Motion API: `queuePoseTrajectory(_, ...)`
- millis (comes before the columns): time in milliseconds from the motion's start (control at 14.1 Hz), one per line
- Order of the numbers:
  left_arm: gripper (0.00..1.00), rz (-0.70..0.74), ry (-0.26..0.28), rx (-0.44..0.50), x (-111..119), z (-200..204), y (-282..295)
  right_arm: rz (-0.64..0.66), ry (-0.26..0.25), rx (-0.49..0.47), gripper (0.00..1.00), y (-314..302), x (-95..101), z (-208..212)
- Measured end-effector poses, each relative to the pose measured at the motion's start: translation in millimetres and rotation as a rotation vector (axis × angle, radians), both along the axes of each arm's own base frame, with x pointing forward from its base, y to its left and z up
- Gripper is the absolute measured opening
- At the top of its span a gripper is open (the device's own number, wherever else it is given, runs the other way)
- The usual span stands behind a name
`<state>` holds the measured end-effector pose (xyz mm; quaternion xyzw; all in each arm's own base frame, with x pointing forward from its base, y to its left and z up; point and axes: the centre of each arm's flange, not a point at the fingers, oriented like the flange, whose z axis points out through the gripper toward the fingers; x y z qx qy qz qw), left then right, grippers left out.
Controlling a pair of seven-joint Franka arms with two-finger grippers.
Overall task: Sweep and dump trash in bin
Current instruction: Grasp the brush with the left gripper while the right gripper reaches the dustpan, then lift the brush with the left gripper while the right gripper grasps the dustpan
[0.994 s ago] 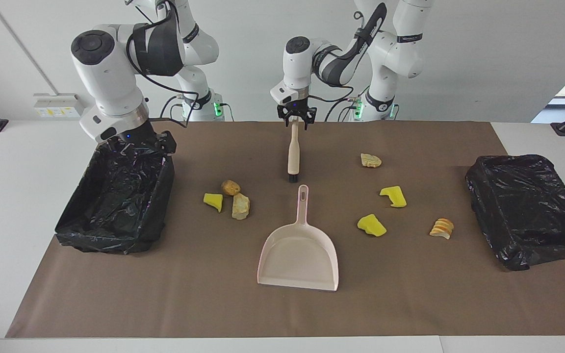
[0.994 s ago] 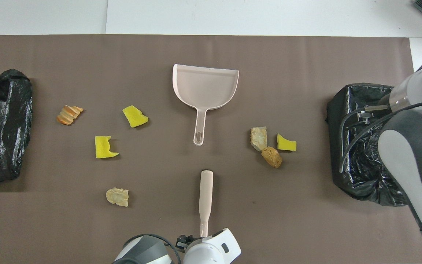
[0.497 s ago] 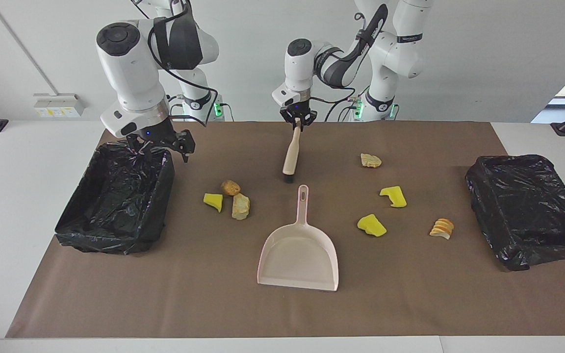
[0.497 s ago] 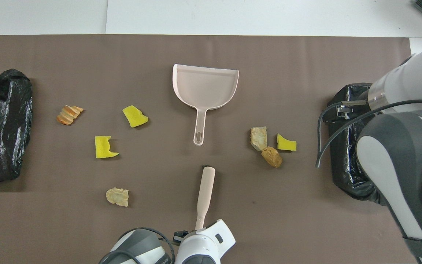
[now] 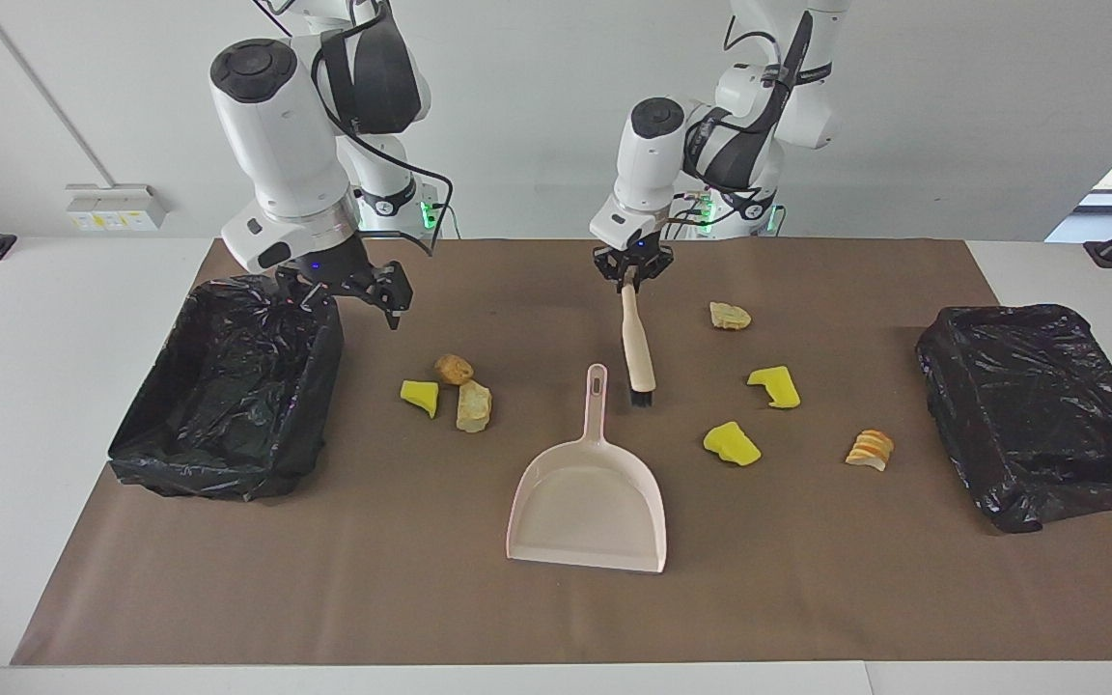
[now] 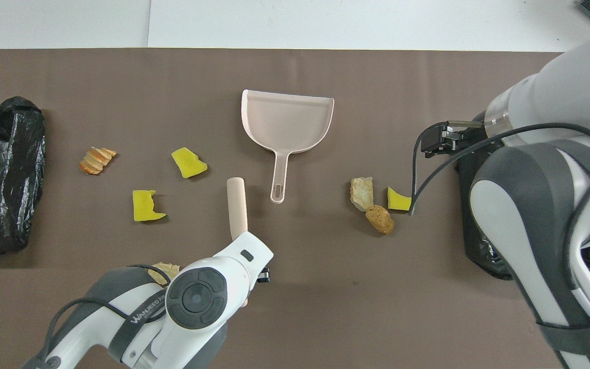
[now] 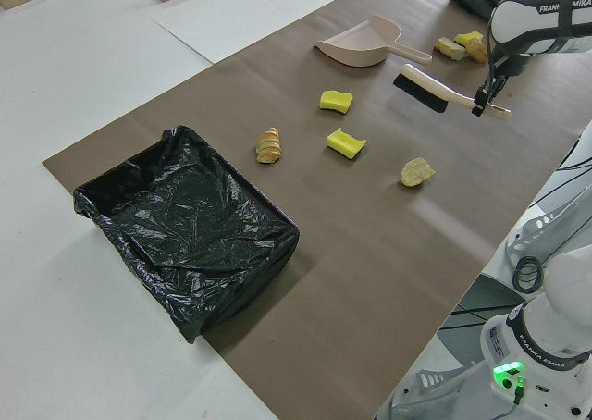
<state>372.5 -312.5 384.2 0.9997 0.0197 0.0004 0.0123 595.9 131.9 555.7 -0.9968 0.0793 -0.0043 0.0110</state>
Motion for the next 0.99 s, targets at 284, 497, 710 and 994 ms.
queuePoseTrajectory(284,0.26,0.155,-0.036,-0.057,62.6,0.4,52.0,-0.036,0.036,0.004,1.00,80.1,0.6,-26.5)
queuePoseTrajectory(497,0.26,0.255,-0.037,-0.135,119.2,0.9,73.1,-0.044,0.063,0.013,1.00,110.7,6.0,-56.4)
queuePoseTrajectory(710,0.26,0.299,-0.039,-0.219,160.2,-6.9,93.2,-0.120,0.061,0.041,1.00,148.0,16.9,-75.8)
queuePoseTrajectory(994,0.26,0.339,-0.033,-0.292,176.9,-28.9,101.6,-0.122,0.035,0.059,1.00,210.4,26.8,-122.5)
